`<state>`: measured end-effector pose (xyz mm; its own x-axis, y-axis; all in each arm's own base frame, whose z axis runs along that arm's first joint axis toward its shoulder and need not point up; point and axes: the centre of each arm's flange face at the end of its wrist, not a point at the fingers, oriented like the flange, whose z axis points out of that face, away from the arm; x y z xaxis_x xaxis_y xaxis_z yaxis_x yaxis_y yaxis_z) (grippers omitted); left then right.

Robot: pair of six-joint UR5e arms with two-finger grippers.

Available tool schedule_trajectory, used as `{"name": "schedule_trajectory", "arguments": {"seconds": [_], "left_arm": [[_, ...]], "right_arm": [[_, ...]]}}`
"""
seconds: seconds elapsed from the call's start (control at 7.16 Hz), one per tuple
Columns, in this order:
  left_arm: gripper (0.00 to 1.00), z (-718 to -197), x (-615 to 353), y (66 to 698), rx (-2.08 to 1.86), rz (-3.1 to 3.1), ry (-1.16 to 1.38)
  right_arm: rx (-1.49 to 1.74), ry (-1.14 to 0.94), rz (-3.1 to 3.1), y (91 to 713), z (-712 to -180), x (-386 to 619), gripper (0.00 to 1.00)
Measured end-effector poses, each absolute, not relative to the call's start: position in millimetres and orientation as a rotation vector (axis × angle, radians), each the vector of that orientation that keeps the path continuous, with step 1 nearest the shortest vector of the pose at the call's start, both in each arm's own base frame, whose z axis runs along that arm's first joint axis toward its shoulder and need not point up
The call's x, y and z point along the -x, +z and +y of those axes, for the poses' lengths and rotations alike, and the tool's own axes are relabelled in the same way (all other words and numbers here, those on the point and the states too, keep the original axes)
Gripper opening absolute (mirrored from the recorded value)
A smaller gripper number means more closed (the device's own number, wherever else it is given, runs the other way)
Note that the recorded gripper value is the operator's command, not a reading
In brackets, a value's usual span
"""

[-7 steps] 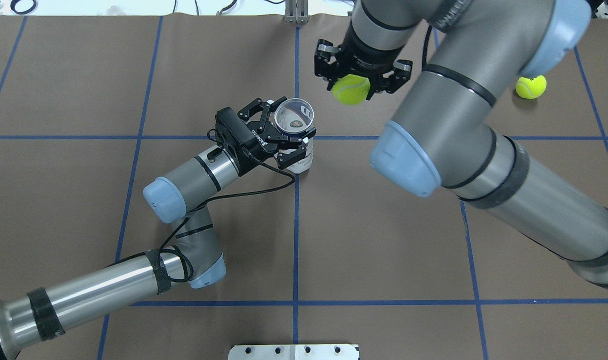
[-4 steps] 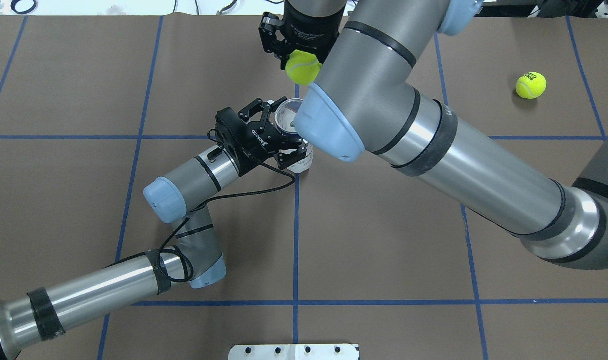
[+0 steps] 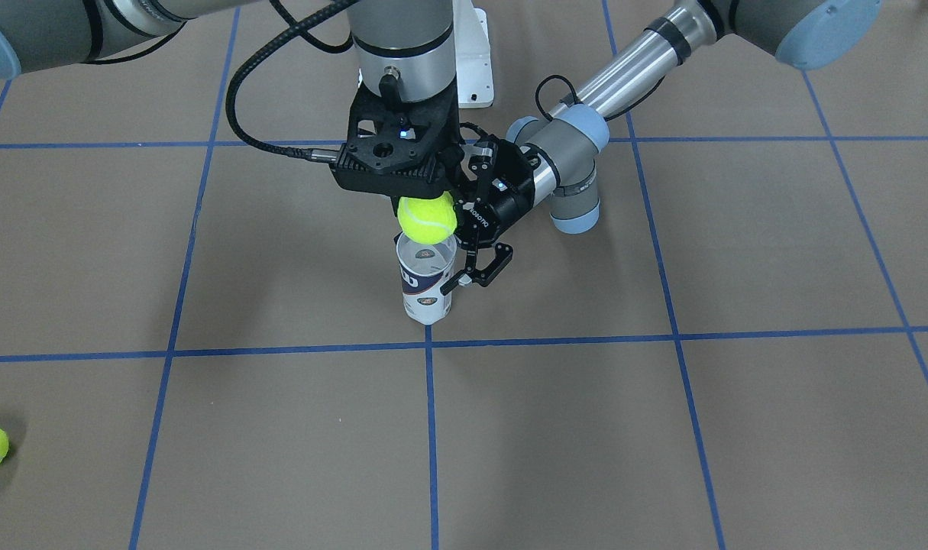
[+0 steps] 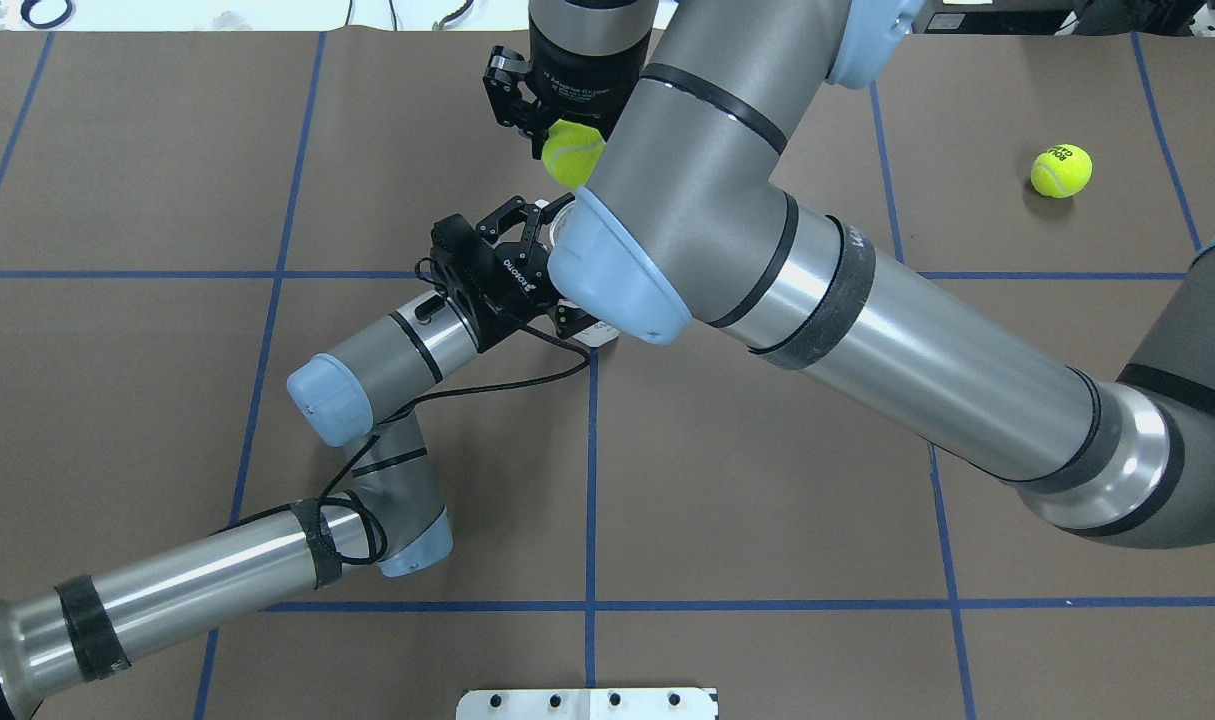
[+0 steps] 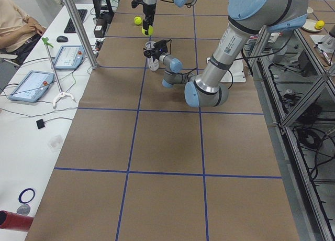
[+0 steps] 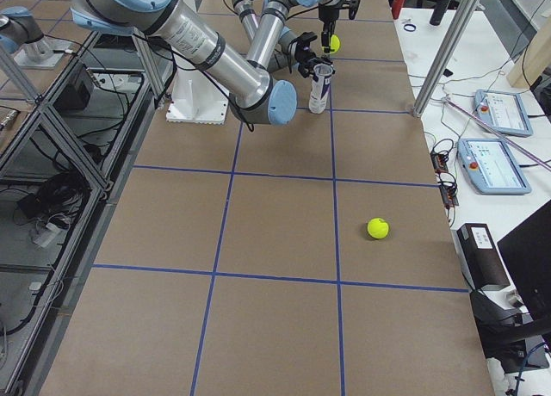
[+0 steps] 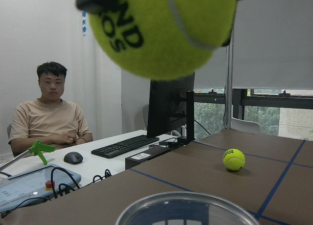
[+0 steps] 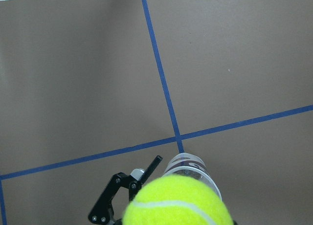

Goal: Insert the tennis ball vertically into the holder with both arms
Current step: 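Lower the ball into the tube and open the right gripper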

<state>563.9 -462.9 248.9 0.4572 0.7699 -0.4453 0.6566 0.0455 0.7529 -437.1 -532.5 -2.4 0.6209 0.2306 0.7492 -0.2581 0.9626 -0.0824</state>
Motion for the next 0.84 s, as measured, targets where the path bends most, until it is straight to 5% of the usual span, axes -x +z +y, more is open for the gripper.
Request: {"name": "schedule_trajectory", "arguments": {"seconds": [0.84], "left_arm": [[0.99,-463.3,-563.6,248.9,-1.663,1.249,0.135]], "right_arm": [[-0.038,0.271,-0.858,-2.3,-531.4,436.9,0.99]]}}
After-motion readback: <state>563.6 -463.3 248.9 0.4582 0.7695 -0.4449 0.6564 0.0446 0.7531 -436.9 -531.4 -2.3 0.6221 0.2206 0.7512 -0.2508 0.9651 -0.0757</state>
